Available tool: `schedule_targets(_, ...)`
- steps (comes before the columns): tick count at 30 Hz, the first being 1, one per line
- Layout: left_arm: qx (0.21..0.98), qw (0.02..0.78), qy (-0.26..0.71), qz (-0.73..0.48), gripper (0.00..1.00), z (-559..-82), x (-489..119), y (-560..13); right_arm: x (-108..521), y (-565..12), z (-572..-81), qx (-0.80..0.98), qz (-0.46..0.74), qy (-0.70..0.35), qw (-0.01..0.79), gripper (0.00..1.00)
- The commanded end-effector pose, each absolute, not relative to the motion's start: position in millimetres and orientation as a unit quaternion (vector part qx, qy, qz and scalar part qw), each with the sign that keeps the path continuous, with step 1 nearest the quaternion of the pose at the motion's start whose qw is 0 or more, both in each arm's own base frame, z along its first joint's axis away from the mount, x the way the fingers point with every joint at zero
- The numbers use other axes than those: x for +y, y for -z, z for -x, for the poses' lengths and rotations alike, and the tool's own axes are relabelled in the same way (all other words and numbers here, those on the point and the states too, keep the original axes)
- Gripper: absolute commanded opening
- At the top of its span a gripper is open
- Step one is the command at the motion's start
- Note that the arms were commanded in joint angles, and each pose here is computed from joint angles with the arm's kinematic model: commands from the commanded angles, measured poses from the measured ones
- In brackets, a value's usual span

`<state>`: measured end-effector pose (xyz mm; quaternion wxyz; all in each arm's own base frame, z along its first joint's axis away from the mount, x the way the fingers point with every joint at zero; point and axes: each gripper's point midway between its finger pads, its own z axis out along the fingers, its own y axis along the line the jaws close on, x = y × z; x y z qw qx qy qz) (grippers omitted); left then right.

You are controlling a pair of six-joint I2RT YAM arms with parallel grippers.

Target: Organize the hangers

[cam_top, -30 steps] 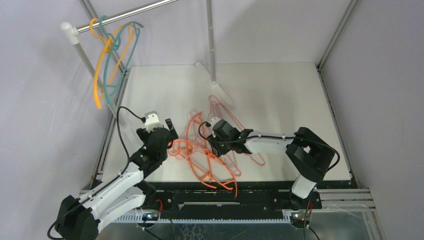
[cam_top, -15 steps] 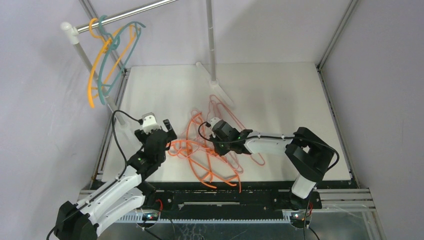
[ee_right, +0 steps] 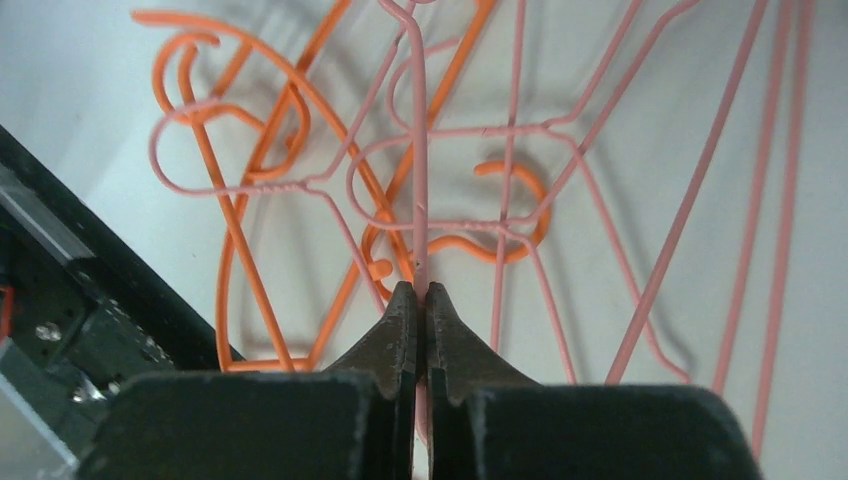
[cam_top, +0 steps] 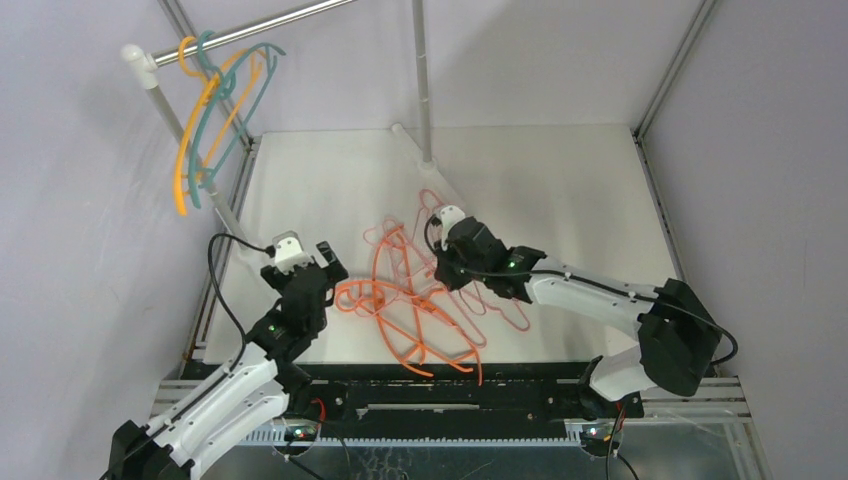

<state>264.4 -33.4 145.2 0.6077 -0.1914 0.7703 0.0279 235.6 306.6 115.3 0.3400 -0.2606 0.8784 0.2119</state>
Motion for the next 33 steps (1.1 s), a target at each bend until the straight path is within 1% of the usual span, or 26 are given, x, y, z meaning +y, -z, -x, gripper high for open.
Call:
schedule_targets(1, 0.75, 0.624, -0.02, 0.22, 1.0, -263.4, -26.9, -151.5, 319.3, -195.0, -264.8, 0.838, 0.223, -0.297, 0.4, 0.0)
schedule_targets(5, 0.749, 0.625, -0.017, 0.221, 1.0, -263.1, -27.3, -152.0, 331.6, -260.1, -269.3, 0.791, 0.215, -0.398, 0.412, 0.0)
schedule_targets(10, 0.752, 0.621, -0.017, 0.218, 1.0, -264.7, -29.4, -149.4, 344.4, -365.4, -272.6, 0.693, 0.212, -0.558, 0.404, 0.0)
schedule_targets(12, 0.752, 0.621, -0.017, 0.218, 1.0, -265.3, -29.8, -149.7, 345.4, -404.5, -277.9, 0.652, 0.211, -0.607, 0.403, 0.0)
schedule_targets(14, 0.751, 0.622, -0.016, 0.219, 1.0, -265.4, -29.7, -150.4, 349.6, -444.9, -281.6, 0.614, 0.223, -0.634, 0.414, 0.0)
schedule_targets(18, 0.749, 0.625, -0.013, 0.22, 1.0, -265.6, -29.9, -151.1, 362.5, -489.9, -303.4, 0.581, 0.231, -0.645, 0.44, 0.0)
schedule_targets(22, 0.75, 0.625, -0.008, 0.219, 0.99, -265.9, -31.6, -151.4, 382.8, -504.4, -340.5, 0.57, 0.221, -0.655, 0.444, 0.0)
schedule_targets(27, 0.747, 0.628, -0.005, 0.218, 1.0, -264.8, -31.3, -153.7, 403.3, -494.4, -384.5, 0.571, 0.2, -0.663, 0.442, 0.0)
schedule_targets(33, 0.744, 0.632, 0.006, 0.215, 1.0, -265.1, -33.9, -155.6, 410.2, -491.9, -426.6, 0.555, 0.174, -0.663, 0.472, 0.0)
